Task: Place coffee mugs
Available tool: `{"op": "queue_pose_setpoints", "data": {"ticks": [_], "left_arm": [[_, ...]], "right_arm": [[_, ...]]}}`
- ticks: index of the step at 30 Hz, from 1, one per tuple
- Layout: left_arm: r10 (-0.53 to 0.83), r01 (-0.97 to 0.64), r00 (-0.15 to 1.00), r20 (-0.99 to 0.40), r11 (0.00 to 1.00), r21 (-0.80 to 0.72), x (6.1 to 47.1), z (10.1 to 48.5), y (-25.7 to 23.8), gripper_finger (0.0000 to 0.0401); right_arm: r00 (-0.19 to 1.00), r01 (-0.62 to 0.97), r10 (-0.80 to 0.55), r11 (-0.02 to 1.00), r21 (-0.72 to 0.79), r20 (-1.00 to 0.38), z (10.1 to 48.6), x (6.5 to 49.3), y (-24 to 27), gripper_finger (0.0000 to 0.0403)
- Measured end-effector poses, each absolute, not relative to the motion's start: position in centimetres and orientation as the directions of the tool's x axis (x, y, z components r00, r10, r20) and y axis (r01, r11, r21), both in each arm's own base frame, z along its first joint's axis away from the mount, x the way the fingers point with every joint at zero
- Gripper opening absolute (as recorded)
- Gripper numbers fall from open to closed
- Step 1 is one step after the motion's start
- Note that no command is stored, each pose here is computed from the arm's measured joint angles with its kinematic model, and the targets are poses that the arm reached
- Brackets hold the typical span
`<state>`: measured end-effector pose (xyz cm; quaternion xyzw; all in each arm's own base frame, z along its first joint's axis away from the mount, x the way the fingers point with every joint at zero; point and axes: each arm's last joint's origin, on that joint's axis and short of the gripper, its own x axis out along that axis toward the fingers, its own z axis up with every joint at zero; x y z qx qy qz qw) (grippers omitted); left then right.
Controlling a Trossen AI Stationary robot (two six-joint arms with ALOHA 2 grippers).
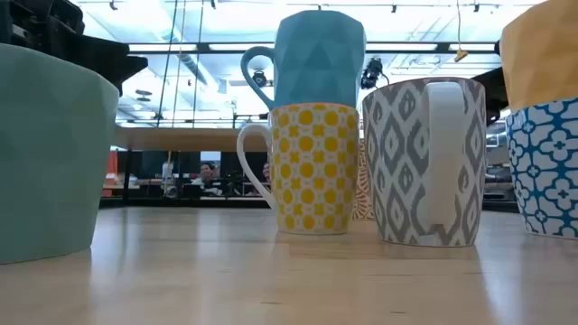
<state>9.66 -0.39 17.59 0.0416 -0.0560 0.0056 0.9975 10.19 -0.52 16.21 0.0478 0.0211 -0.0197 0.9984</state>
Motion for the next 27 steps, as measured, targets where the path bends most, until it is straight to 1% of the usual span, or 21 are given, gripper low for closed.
{"op": "queue_pose_setpoints", "data": {"ticks": [27], "left_arm": [[0.006,-0.015,0.994,0.105,0.996,0.083,9.72,17.53,-0.40,0.0212]], "right_arm": [[0.998,0.041,-0.037,0.995,0.095,-0.044,16.22,10.19,-0.52,0.0119]]}}
